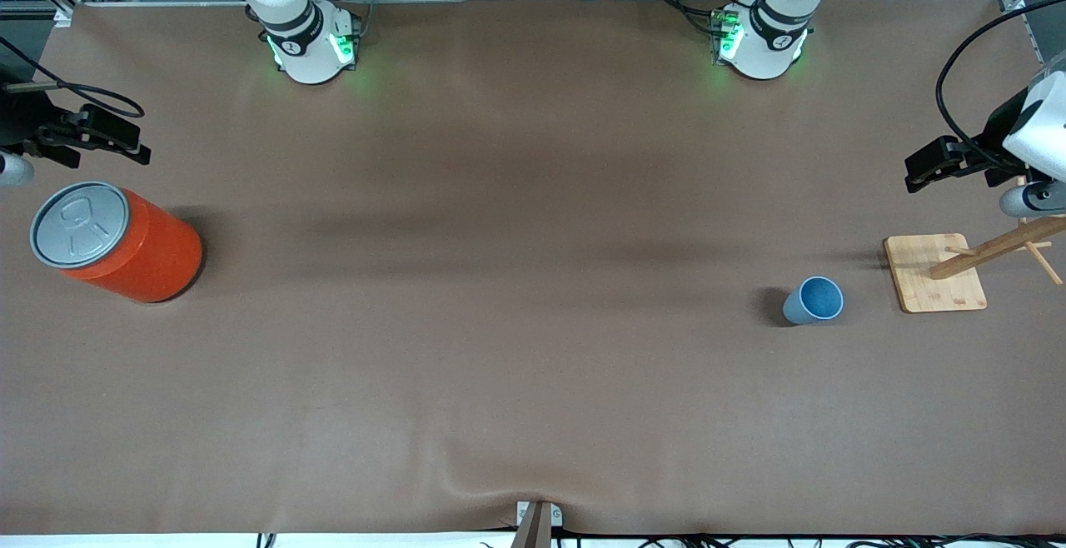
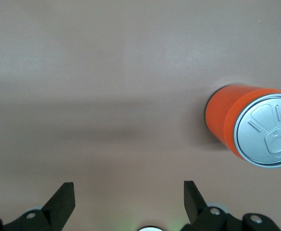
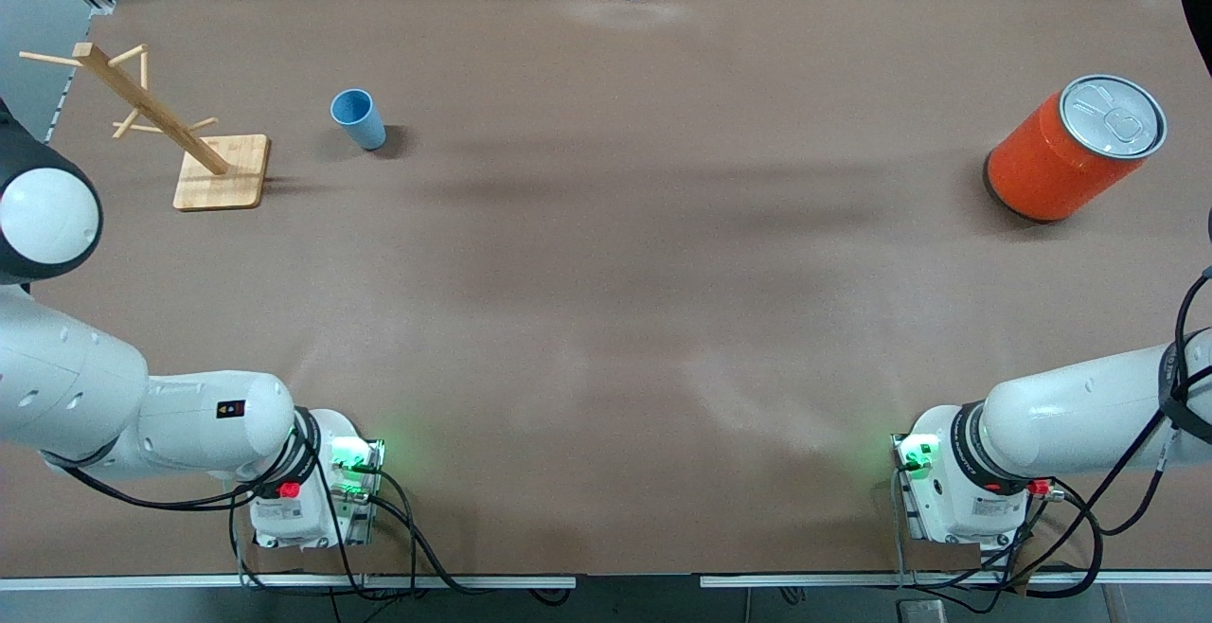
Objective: Flip cup
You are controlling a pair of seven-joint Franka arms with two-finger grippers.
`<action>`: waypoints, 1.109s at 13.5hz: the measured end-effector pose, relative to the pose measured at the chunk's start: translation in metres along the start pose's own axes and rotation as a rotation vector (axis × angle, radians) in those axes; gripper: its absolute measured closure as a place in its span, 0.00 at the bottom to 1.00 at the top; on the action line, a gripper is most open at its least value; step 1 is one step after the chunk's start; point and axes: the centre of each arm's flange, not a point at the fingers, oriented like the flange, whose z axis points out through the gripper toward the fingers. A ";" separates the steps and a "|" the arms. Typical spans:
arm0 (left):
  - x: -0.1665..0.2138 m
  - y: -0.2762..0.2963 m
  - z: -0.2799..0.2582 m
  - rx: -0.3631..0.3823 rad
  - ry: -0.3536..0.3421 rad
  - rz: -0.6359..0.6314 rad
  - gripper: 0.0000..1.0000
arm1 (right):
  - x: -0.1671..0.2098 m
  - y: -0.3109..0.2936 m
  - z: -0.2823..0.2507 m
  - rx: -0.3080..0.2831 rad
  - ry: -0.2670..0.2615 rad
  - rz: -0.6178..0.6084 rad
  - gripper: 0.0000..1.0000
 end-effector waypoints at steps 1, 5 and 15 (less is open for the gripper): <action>-0.004 0.000 -0.001 0.002 0.000 0.001 0.00 | 0.000 0.000 0.000 0.000 -0.001 0.000 0.00; -0.024 0.004 -0.005 0.005 0.018 0.005 0.00 | 0.001 0.000 0.002 0.000 -0.004 0.000 0.00; -0.032 0.004 -0.005 -0.008 0.054 0.062 0.00 | 0.002 0.000 0.003 0.000 -0.004 0.000 0.00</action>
